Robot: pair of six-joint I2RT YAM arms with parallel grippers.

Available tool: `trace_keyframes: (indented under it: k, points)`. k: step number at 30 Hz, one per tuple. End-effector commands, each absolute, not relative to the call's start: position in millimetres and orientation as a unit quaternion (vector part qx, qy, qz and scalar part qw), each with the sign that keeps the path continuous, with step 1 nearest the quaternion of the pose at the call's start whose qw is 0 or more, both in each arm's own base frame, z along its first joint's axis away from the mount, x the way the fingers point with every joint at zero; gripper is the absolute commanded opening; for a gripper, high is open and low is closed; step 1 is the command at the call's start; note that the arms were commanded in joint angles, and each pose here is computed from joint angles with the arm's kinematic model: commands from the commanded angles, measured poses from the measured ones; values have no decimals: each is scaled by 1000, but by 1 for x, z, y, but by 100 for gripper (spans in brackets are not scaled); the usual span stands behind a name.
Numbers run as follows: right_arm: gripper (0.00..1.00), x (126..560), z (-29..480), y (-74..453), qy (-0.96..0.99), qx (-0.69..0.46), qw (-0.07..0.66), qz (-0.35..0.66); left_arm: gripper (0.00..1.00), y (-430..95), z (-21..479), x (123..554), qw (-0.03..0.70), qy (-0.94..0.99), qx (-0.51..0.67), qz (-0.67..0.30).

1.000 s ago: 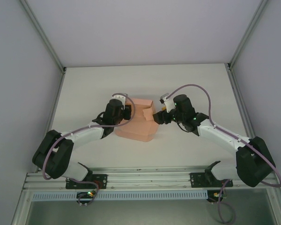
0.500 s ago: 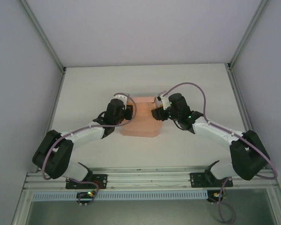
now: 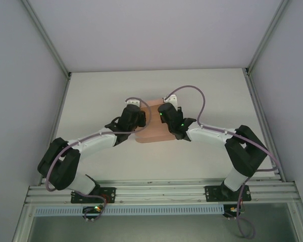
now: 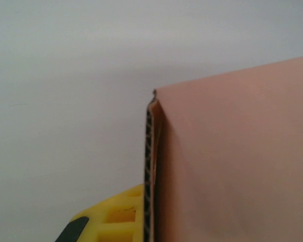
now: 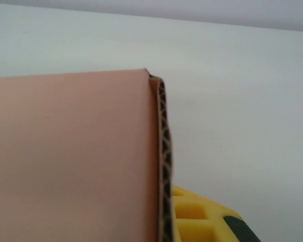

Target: Assemble paper box

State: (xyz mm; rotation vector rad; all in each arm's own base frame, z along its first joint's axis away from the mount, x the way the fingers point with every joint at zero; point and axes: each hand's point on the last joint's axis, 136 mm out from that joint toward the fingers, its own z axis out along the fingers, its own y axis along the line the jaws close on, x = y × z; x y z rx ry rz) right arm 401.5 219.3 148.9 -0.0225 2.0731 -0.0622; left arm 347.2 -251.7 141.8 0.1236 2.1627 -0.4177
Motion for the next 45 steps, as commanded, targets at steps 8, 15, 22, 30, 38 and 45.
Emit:
trace_keyframes:
  k: [8,15,22,30,38,45]
  points:
    - [0,409,160,153,821,72,524,-215,0,-225,147,352,434,886,-76,-147]
    - [0,398,165,131,808,87,518,-268,0,-171,133,355,407,893,-179,-74]
    - [10,408,162,144,825,83,529,-182,0,-206,147,358,425,889,-94,-138]
    - [60,396,179,239,830,-106,539,96,0,-238,160,359,440,886,-15,-148]
    - [100,356,198,260,813,-180,519,194,0,-252,162,356,447,877,44,-172]
    - [100,335,223,194,818,-99,553,128,0,-252,166,349,424,876,171,-156]
